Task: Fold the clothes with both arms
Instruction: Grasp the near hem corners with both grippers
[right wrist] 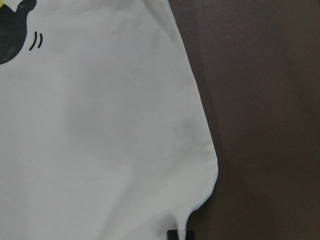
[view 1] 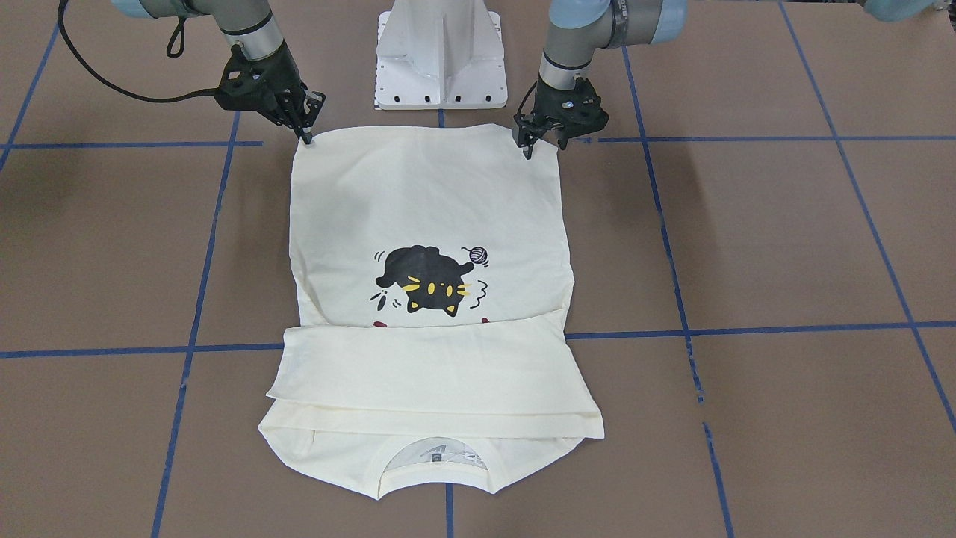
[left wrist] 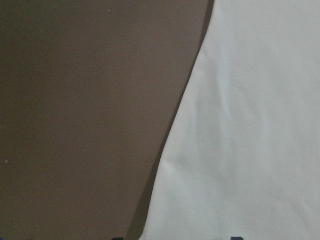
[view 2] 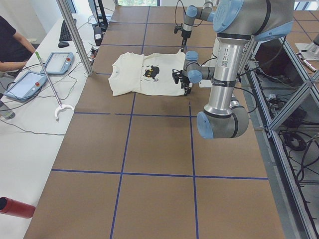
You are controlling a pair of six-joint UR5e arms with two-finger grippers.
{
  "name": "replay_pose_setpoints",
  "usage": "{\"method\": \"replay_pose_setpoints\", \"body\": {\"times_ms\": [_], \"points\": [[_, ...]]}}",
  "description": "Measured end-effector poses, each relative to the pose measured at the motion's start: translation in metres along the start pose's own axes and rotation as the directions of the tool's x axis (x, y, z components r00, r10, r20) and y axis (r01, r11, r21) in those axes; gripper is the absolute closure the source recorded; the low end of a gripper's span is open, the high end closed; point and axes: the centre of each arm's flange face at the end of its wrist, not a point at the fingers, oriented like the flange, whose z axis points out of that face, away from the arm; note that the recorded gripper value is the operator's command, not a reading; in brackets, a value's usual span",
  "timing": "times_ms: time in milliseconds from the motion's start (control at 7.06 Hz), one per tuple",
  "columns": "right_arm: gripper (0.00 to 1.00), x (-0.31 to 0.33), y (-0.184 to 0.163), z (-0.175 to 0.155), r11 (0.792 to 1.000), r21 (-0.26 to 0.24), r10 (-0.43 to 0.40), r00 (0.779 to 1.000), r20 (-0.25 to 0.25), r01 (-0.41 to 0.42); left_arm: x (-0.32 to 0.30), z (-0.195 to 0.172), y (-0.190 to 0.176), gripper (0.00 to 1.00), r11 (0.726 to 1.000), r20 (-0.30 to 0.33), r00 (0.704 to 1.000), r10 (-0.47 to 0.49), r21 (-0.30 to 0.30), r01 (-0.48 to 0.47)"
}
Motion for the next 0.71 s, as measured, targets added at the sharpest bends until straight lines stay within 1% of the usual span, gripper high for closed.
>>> {"method": "replay_pose_setpoints", "body": {"times_ms": [425,567,708], "points": [[1.00,0.0003,-0.0019,-0.0002,1.000,0.002,0.003,1.000,0.000,-0.003,-0.0041,-0.0003,-0.0001,0.33,1.000,0.004,1.000,0.000,-0.002,0.000],[1.00,0.0004,-0.0030,-0.0004,1.000,0.003,0.004,1.000,0.000,-0.004,-0.0050,0.0006,0.0010,0.38,1.000,0.007,1.000,0.001,-0.003,-0.001],[1.00,0.0004,-0.0040,-0.0009,1.000,0.003,0.006,1.000,0.000,-0.006,-0.0054,0.0017,0.0026,0.48,1.000,0.010,1.000,0.002,-0.005,-0.002]]}}
